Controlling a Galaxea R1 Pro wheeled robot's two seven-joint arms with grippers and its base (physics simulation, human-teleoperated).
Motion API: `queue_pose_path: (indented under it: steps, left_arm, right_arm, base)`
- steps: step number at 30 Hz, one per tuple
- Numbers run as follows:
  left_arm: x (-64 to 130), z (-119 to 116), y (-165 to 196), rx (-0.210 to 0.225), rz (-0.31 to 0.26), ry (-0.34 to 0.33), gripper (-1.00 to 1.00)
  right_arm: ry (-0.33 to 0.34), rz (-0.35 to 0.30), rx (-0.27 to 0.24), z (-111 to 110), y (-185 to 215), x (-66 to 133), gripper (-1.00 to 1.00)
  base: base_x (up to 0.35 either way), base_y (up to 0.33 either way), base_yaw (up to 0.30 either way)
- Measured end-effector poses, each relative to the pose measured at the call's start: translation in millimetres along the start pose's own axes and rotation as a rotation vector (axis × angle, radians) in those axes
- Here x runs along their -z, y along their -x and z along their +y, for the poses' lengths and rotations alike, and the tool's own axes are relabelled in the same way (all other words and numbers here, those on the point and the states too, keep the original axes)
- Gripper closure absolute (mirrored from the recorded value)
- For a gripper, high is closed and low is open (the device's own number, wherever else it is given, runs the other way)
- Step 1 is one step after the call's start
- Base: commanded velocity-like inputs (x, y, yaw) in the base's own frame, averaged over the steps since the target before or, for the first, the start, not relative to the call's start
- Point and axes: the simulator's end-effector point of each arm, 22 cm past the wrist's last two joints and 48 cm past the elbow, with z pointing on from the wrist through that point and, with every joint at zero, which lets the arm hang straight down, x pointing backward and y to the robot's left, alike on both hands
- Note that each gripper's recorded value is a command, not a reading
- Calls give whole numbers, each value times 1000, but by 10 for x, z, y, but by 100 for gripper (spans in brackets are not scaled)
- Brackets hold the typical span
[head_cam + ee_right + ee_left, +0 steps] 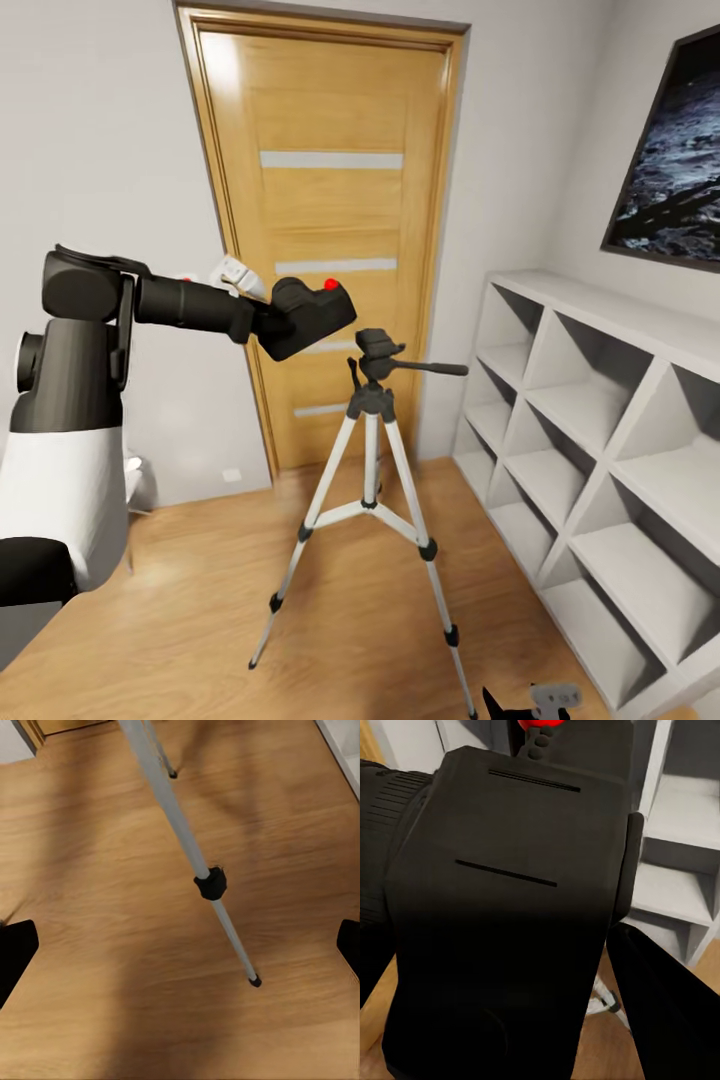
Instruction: Attach the digital camera to the camera tripod in the bedroom.
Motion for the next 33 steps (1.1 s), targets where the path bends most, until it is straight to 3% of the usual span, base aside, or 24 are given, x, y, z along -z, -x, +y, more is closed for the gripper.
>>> queue_pose_path:
  steps: [9, 33]
  left_arm:
    - [31, -21, 43, -19, -10, 7, 100]
    - [160, -94, 179, -38, -28, 18, 100]
  right_arm:
    - [0, 0, 0, 0, 0, -3, -100]
    - [2, -23, 2, 9, 119, 2, -100]
  base:
    - [150, -142, 40]
    - [6, -5, 1]
